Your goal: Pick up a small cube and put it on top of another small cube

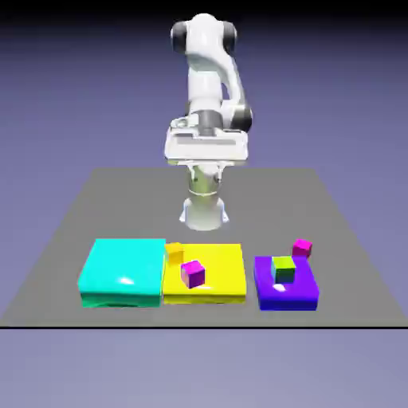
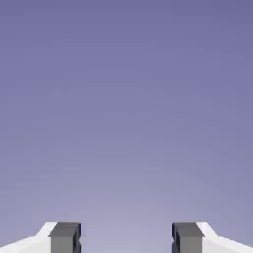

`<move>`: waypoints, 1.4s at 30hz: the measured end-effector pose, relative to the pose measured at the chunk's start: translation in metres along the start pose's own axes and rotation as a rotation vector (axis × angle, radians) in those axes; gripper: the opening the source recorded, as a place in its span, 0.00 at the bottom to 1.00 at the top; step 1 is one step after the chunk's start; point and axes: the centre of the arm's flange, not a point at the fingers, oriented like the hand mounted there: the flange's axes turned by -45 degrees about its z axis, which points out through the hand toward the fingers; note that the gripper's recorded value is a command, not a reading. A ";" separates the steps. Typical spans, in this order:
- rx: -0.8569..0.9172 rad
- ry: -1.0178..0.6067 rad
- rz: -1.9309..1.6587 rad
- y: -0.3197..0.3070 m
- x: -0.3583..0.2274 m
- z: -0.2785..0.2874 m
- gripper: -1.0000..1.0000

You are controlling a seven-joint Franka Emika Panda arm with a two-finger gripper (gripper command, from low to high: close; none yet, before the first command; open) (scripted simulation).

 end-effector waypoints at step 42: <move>0.011 -1.456 0.699 -0.260 -0.238 0.161 0.00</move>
